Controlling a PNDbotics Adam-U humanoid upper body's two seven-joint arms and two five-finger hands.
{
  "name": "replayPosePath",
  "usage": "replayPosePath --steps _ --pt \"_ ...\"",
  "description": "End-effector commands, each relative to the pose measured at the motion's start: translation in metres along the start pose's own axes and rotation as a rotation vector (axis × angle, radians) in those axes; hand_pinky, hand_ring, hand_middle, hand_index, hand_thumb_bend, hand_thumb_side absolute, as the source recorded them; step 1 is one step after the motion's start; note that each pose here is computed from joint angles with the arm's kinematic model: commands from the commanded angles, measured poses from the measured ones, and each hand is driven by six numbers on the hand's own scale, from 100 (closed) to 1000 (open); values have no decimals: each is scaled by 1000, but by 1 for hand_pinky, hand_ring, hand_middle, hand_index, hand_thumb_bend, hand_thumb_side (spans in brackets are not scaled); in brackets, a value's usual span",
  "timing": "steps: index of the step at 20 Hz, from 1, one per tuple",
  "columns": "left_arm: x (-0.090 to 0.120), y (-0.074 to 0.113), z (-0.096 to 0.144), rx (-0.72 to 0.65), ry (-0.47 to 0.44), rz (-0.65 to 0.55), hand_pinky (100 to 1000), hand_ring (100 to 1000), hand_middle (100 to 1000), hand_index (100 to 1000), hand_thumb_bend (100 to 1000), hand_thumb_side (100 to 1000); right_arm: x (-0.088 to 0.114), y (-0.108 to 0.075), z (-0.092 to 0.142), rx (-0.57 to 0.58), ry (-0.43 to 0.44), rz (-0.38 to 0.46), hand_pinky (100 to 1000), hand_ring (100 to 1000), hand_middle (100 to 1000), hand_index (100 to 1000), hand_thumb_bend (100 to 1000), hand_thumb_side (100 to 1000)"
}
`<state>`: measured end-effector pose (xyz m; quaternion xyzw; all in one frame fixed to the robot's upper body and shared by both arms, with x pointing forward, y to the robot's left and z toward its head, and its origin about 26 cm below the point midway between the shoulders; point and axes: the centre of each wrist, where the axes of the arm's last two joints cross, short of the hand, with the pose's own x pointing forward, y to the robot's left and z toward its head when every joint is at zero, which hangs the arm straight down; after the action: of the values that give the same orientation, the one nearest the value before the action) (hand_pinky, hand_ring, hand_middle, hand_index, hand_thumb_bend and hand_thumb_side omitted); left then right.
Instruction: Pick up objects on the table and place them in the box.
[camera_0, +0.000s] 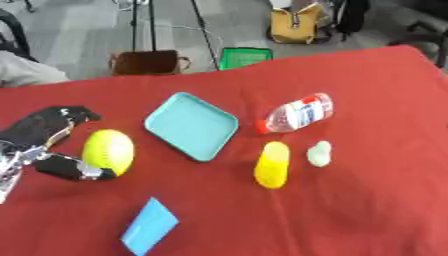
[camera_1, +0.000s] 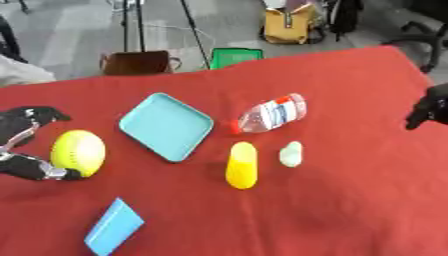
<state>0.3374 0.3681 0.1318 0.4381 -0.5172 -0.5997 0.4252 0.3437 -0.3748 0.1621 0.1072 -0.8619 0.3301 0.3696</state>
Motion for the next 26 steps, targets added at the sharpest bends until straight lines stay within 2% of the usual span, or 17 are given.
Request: replayPosePath --steps 1,8,9,12,13,16,17,20,22,24,26 --pt "-1 3 -4 -3 -16 -36 926 850 790 888 1000 782 6 -6 -5 76 -61 69 575 623 630 800 100 688" --pt "1 -7 -9 -38 -40 -33 918 842 784 876 1000 784 6 -6 -6 80 -63 68 575 622 630 800 100 688" --pt "2 -8 -10 -38 -42 -29 904 811 768 861 967 758 6 -6 -6 81 -64 68 575 622 630 801 100 688" --pt "2 -11 -12 -35 -46 -20 904 811 768 861 967 758 6 -6 -6 83 -65 67 575 622 630 801 100 688" --pt "3 -12 -13 -21 -47 -10 854 700 680 817 873 660 6 -6 -6 83 -65 68 574 621 630 801 100 688" --pt "4 -15 -14 7 -47 17 846 674 659 809 829 628 6 -6 -6 83 -64 68 574 621 630 801 100 688" --pt "4 -16 -14 11 -47 27 815 595 594 783 707 583 6 -6 -6 83 -63 68 574 620 630 801 100 689" --pt "4 -17 -14 25 -46 67 802 553 557 770 680 569 6 -6 -6 83 -62 67 574 620 630 801 100 689" --pt "3 -16 -14 42 -42 88 775 482 508 746 616 495 6 -6 -5 83 -61 67 574 619 630 801 100 689" --pt "4 -15 -13 53 -38 103 773 478 506 745 609 489 6 -6 -5 84 -61 67 574 619 630 801 100 689" --pt "4 -12 -13 68 -32 118 740 410 471 732 485 380 6 -6 -5 83 -60 66 574 618 628 801 100 689"
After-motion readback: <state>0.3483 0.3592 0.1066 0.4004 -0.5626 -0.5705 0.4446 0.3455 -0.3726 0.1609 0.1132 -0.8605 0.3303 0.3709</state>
